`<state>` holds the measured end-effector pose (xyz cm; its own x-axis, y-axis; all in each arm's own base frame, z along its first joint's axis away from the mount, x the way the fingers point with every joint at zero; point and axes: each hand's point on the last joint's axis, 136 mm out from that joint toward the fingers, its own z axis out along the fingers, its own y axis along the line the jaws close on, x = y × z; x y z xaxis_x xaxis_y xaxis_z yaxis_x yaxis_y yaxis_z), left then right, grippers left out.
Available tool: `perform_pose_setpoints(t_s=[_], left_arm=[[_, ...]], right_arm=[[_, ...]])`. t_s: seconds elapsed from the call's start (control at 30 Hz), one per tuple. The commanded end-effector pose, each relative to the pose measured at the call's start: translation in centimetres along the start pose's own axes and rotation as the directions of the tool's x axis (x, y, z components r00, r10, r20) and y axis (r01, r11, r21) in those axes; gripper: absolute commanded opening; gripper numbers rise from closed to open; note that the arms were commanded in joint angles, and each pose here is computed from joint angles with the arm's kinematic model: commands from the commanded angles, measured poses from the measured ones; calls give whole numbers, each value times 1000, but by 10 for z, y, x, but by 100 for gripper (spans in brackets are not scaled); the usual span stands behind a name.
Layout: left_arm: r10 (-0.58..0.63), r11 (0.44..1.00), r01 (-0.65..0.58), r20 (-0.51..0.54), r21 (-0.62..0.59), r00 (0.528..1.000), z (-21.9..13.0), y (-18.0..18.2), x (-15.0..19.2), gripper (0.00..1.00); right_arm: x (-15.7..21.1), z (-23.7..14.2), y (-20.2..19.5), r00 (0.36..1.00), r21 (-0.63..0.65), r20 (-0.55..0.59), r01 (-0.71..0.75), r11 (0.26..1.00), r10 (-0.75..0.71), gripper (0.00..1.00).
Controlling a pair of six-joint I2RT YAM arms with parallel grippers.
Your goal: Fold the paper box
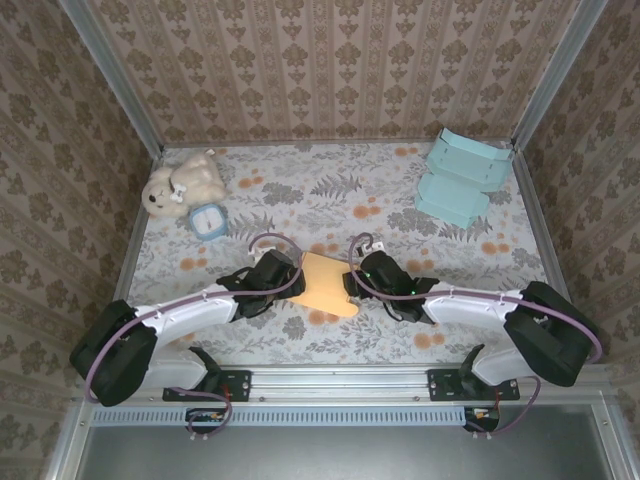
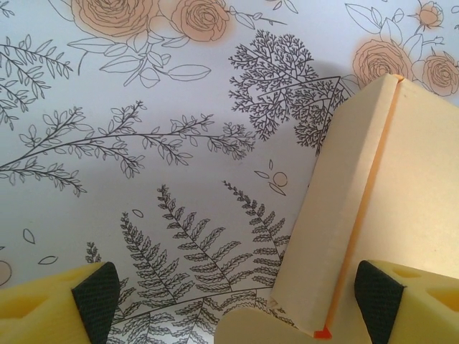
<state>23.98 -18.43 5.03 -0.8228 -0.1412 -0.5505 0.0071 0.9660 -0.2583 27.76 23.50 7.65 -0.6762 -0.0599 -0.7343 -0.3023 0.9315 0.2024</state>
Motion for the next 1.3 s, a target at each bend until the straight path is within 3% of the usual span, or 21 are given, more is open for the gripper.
perform_pose_setpoints(t_s=[0.0, 0.47, 0.7, 0.93, 1.27], left_arm=[[-8, 999, 8, 3, -35, 1000, -2, 10, 2, 89], [-23, 998, 24, 18, -50, 1000, -10, 17, 1, 93], [-151, 986, 153, 38, -70, 988, -33, 26, -5, 100], [-290, 957, 290, 39, 19, 956, -39, 15, -10, 100], [-328, 944, 326, 37, 53, 944, -33, 3, -17, 100]], right_arm=[[2, -4, 11, 995, -62, -9, -95, 994, 95, 64], [30, 28, 8, 992, -19, -85, -97, 995, 95, 64], [27, 26, 6, 994, -7, -77, -81, 997, 80, 64], [25, 25, 6, 995, -7, -76, -66, 998, 65, 64], [25, 25, 6, 995, -9, -77, -57, 998, 56, 64]])
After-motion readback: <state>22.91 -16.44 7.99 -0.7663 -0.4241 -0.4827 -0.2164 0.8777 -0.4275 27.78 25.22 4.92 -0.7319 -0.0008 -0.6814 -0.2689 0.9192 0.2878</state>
